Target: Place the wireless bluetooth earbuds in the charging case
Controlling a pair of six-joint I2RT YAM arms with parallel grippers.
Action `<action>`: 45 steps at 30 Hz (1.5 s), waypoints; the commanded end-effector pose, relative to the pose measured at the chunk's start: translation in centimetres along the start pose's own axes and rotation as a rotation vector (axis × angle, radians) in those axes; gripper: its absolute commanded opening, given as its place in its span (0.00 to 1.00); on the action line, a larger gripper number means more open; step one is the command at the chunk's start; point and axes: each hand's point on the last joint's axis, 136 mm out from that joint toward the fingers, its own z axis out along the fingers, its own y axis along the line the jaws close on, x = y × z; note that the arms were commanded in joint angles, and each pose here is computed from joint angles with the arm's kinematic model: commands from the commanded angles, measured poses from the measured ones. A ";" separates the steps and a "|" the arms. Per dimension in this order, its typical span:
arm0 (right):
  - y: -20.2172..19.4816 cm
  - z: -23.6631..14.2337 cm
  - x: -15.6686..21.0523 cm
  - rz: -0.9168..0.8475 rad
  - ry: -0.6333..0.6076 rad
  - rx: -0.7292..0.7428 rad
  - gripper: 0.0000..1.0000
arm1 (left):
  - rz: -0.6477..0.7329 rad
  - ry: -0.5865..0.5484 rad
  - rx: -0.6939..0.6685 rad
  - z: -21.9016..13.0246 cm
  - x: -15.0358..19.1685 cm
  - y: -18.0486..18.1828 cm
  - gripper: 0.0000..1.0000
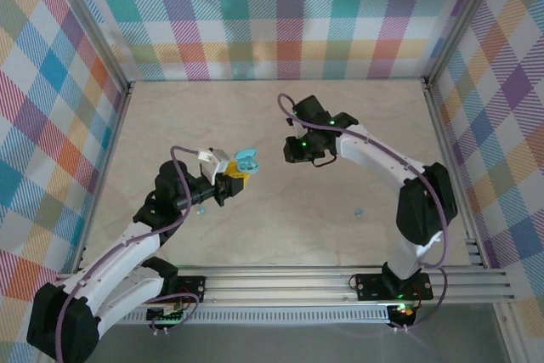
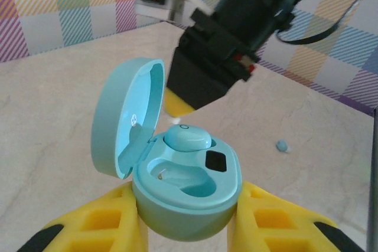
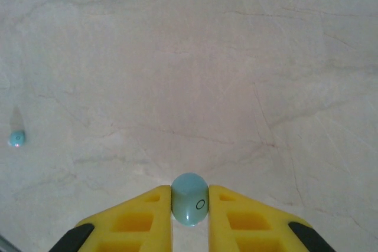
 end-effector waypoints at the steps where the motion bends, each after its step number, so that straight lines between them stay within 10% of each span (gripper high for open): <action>1: -0.3 -1.9 1.3 -0.038 0.004 0.001 0.20 | 0.148 -0.110 0.015 0.2 -3.3 -0.2 0.07; 45: 11.6 -10.5 -1.5 -0.125 -0.231 -0.296 0.20 | 0.217 -0.123 0.041 4.0 -3.0 1.1 0.05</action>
